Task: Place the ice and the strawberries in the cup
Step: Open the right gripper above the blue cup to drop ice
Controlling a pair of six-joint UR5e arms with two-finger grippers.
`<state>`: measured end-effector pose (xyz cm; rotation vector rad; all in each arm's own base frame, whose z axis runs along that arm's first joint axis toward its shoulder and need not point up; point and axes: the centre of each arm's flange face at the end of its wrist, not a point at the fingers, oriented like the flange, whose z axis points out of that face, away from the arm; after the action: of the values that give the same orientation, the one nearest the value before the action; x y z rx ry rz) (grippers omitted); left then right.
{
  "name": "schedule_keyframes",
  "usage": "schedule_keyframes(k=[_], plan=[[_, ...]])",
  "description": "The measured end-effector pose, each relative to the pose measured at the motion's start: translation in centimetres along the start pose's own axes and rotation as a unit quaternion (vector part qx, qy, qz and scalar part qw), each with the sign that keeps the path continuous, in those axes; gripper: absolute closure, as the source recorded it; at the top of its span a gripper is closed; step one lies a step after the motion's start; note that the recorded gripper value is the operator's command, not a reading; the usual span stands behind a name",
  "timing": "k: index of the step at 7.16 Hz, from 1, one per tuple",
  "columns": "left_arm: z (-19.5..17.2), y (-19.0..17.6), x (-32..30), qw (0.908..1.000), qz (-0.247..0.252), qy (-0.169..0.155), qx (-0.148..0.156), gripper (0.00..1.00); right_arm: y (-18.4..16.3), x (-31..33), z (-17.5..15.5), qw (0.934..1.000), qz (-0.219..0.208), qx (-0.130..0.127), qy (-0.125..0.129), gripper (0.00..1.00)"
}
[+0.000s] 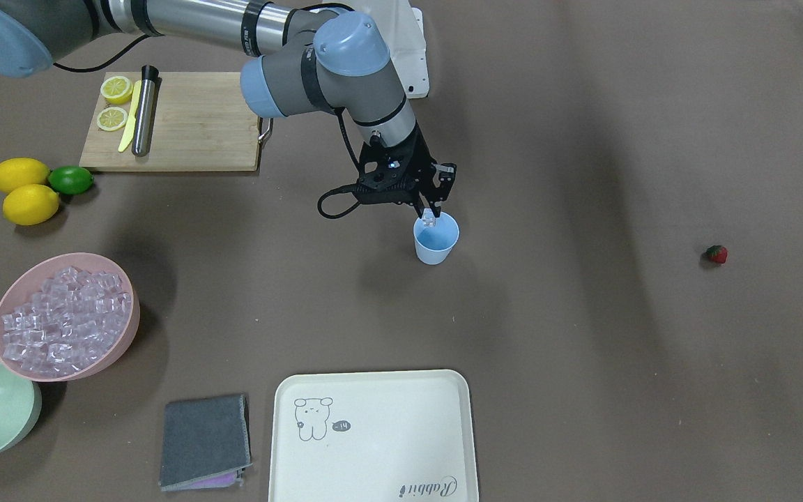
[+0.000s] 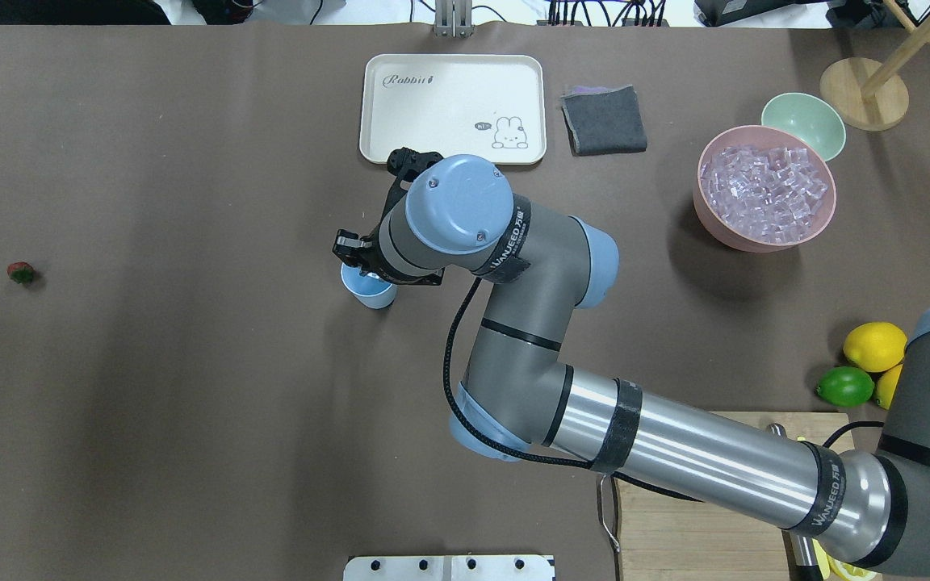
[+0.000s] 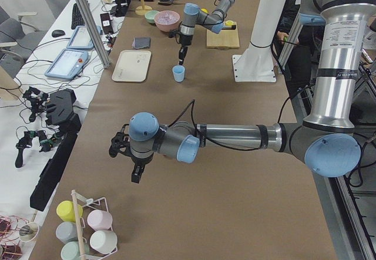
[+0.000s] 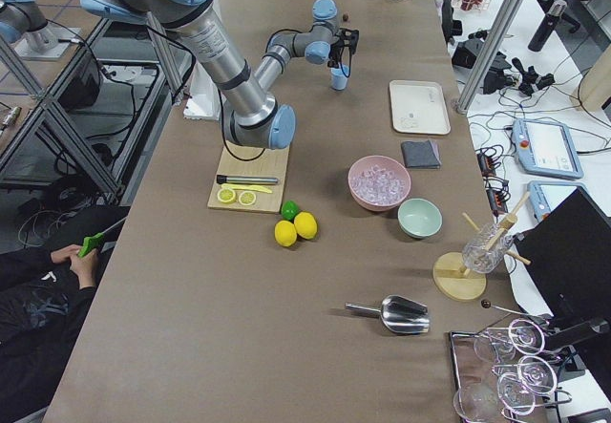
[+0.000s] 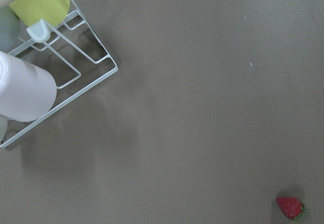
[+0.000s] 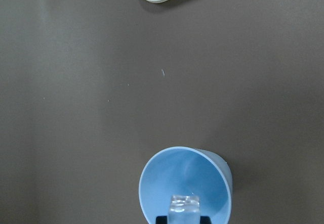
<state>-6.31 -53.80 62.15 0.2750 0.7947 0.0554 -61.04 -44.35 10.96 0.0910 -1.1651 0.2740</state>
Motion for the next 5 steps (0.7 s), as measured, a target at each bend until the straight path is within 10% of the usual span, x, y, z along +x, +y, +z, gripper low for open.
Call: schedule_keyframes(k=[1, 5], plan=[[0.04, -0.06, -0.04, 1.0, 0.0, 0.0, 0.0, 0.02, -0.06, -0.15, 0.09, 1.0, 0.001, 0.002, 0.001, 0.12], [0.15, -0.05, -0.15, 1.0, -0.002, 0.0, -0.001, 0.02, -0.39, -0.16, -0.08, 1.0, 0.008, 0.005, 0.001, 0.01]])
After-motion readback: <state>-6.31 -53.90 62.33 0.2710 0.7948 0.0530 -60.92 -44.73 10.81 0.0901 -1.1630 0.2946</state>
